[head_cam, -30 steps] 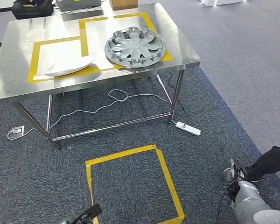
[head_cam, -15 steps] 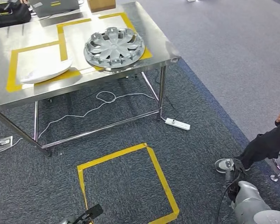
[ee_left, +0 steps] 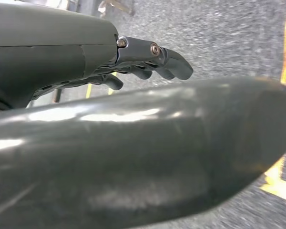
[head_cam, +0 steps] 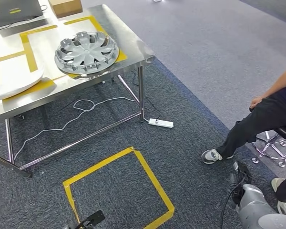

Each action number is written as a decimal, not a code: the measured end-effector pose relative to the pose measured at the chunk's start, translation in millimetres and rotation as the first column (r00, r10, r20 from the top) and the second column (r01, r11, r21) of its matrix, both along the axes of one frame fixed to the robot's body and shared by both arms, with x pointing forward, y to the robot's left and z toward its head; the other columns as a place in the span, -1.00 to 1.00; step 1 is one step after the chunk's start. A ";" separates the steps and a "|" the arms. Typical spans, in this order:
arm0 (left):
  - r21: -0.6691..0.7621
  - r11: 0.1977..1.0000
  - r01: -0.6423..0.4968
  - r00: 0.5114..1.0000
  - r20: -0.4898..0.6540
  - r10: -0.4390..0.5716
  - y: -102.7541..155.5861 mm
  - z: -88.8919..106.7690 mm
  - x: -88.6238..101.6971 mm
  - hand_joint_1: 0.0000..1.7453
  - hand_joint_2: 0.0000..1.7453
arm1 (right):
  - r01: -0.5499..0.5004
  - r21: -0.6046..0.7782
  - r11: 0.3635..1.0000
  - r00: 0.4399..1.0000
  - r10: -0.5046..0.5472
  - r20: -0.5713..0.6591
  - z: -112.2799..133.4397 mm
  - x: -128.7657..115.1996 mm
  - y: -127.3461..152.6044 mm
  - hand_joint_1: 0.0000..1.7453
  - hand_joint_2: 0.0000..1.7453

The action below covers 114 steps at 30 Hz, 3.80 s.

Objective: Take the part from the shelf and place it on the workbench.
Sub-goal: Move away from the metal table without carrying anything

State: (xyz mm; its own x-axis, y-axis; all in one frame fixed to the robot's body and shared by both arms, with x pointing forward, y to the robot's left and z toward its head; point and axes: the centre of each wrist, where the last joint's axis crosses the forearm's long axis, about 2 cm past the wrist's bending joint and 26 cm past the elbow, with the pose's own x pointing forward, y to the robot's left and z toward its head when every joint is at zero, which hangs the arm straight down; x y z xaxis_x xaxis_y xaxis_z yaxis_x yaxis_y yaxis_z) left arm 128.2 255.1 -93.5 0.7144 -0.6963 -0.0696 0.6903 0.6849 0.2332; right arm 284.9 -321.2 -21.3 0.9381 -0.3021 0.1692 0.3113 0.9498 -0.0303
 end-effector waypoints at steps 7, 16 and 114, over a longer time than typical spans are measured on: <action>0.016 1.000 0.018 1.000 -0.010 -0.018 0.9 -1.0 -3.2 -1.00 -1.00 | -0.002 -0.011 1.000 1.000 0.002 -0.005 -0.5 -0.8 -1.3 -1.00 -1.00; 0.022 0.999 0.025 1.000 -0.002 -0.025 1.1 -0.4 -1.2 -1.00 -1.00 | -0.003 -0.011 1.000 1.000 0.003 -0.006 -0.6 -1.1 -1.6 -1.00 -1.00; 0.023 0.850 -0.527 0.849 -0.032 0.527 11.1 -16.3 -80.4 -1.00 1.00 | -0.386 0.117 0.915 0.858 0.403 -0.318 -90.1 -242.5 48.3 -1.00 -1.00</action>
